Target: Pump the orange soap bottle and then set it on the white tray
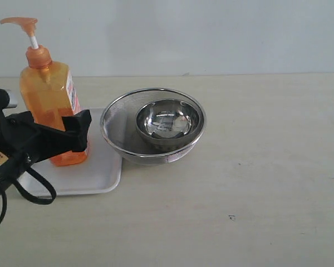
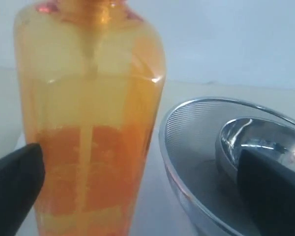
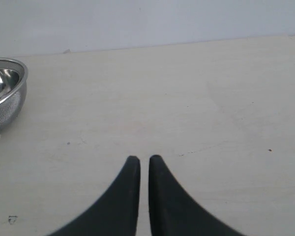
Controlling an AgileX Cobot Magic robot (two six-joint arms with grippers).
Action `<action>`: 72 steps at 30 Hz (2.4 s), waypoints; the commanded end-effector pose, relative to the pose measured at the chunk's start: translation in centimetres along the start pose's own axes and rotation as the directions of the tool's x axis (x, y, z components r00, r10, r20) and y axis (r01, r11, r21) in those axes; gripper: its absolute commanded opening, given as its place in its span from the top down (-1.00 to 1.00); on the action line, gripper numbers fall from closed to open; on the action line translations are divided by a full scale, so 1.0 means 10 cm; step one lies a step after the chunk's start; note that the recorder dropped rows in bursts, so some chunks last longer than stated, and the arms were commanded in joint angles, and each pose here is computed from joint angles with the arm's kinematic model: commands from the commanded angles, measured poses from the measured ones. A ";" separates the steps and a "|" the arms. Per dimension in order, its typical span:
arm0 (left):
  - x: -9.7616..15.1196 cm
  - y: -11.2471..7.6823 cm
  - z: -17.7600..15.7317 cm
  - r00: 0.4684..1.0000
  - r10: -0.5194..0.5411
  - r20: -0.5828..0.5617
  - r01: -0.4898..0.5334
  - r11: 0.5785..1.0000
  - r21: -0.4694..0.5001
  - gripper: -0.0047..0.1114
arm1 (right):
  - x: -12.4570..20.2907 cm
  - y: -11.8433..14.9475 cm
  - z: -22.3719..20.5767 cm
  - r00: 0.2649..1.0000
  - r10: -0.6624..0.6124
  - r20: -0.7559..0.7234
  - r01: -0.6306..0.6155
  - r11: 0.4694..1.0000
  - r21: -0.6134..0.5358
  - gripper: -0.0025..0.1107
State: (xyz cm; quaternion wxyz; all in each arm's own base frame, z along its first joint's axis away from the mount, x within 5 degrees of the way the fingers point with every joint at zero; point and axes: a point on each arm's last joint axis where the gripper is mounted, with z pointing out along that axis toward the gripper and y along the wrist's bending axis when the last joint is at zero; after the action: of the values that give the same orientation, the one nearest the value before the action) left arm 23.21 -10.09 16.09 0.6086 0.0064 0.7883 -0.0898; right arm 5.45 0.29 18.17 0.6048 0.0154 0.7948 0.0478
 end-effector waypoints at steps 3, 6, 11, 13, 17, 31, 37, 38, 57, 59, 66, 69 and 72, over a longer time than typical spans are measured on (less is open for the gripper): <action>-0.01 0.04 0.12 0.997 0.033 0.073 -0.027 0.996 -0.086 -0.89 | -0.01 0.00 0.00 1.000 -0.001 0.013 0.001 1.000 0.000 0.89; -0.01 0.03 0.15 0.996 0.032 0.082 -0.025 0.996 -0.090 -0.89 | -0.01 0.00 0.00 1.000 -0.001 0.013 0.001 1.000 0.000 0.89; -0.04 0.02 0.18 0.995 0.028 0.094 -0.019 0.995 -0.098 -0.89 | -0.01 0.00 0.00 1.000 -0.001 0.013 0.001 1.000 0.000 0.89; -0.03 0.04 0.18 0.996 0.017 0.090 -0.006 0.993 -0.117 -0.89 | -0.01 0.00 0.00 1.000 -0.001 0.013 0.001 1.000 0.000 0.89; -0.03 0.08 0.18 0.995 0.006 0.100 0.010 0.987 -0.160 -0.89 | -0.01 0.00 0.00 1.000 -0.001 0.013 0.001 1.000 0.000 0.89; -0.15 0.03 0.27 0.989 0.053 0.141 -0.030 0.986 -0.163 -0.89 | -0.01 0.00 0.00 1.000 -0.001 0.013 0.001 1.000 0.000 0.89; -0.06 0.05 0.32 0.989 0.066 0.131 -0.040 0.981 -0.191 -0.89 | -0.01 0.00 0.00 1.000 -0.001 0.013 0.001 1.000 0.000 0.89; -0.04 0.05 0.34 0.989 0.070 0.127 -0.045 0.980 -0.194 -0.88 | -0.01 0.00 0.00 1.000 -0.001 0.013 0.001 1.000 0.000 0.89; -0.03 0.03 0.44 0.963 0.223 0.149 -0.184 0.954 -0.235 0.50 | -0.01 0.00 0.00 1.000 -0.001 0.013 0.001 1.000 0.000 0.89; -0.03 0.03 0.43 0.961 0.230 0.156 -0.190 0.952 -0.239 0.72 | -0.01 0.00 0.00 1.000 -0.001 0.013 0.001 1.000 0.000 0.89; -0.03 0.06 0.43 0.969 0.192 0.154 -0.146 0.952 -0.268 0.84 | -0.01 0.00 0.00 1.000 -0.001 0.013 0.001 1.000 0.000 0.89; -0.03 0.05 0.43 0.971 0.172 0.165 -0.129 0.960 -0.247 0.84 | -0.01 0.00 0.00 1.000 -0.001 0.013 0.001 1.000 0.000 0.89; -0.04 0.02 0.44 0.971 0.161 0.176 -0.122 0.969 -0.215 0.84 | -0.01 0.00 0.00 1.000 -0.001 0.013 0.001 1.000 0.000 0.89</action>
State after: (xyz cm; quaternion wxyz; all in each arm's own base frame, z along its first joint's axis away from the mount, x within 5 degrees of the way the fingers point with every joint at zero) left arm 27.37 -10.37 14.89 0.6663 -0.0085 0.7444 0.0428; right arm 5.45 0.29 18.17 0.6048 0.0154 0.7948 0.0478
